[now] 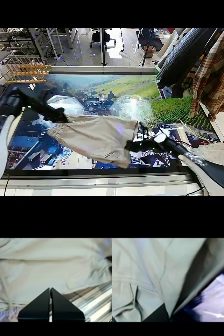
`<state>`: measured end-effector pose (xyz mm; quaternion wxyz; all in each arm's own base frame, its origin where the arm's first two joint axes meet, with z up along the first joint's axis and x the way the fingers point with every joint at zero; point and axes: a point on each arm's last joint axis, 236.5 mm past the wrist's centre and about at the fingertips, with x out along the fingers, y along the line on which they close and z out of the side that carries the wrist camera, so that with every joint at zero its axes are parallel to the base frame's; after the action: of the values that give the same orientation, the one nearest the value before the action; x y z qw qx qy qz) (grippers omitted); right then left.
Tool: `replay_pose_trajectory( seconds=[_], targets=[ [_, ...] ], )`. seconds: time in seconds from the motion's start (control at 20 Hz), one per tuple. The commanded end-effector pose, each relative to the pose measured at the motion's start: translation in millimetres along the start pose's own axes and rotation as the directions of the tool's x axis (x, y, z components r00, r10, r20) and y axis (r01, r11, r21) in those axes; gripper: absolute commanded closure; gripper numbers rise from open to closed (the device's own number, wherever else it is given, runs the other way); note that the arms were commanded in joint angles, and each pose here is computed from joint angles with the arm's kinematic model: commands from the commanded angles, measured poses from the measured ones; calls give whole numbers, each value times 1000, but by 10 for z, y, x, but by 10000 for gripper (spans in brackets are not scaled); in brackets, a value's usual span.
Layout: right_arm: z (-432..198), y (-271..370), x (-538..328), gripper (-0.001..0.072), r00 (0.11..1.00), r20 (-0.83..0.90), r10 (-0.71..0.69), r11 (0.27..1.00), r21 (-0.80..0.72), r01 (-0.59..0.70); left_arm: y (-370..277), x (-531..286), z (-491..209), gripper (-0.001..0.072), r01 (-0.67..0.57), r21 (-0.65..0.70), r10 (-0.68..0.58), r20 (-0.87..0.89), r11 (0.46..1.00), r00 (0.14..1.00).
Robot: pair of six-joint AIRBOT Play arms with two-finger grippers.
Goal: Fold the clothes and pants, and hang the long-sleeved shirts on hangers.
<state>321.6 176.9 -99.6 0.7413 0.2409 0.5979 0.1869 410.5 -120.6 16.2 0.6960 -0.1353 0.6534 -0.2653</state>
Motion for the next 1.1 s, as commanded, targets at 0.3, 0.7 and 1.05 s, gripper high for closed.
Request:
replay_pose_trajectory(
  seconds=[0.3,0.7,1.05],
  targets=[
    [1216,-382,-1819,701,864,353,-359,906,-91,414,-218,1513,-373,691,-13,61,21,-136,998,991],
    [360,2072,-404,701,985,168,-37,754,-642,138,-469,49,36,691,3,51,-4,22,999,1000],
    [98,2349,-109,248,993,86,-76,663,-740,115,-69,-1444,-12,691,-103,-71,121,342,992,932]
  ],
)
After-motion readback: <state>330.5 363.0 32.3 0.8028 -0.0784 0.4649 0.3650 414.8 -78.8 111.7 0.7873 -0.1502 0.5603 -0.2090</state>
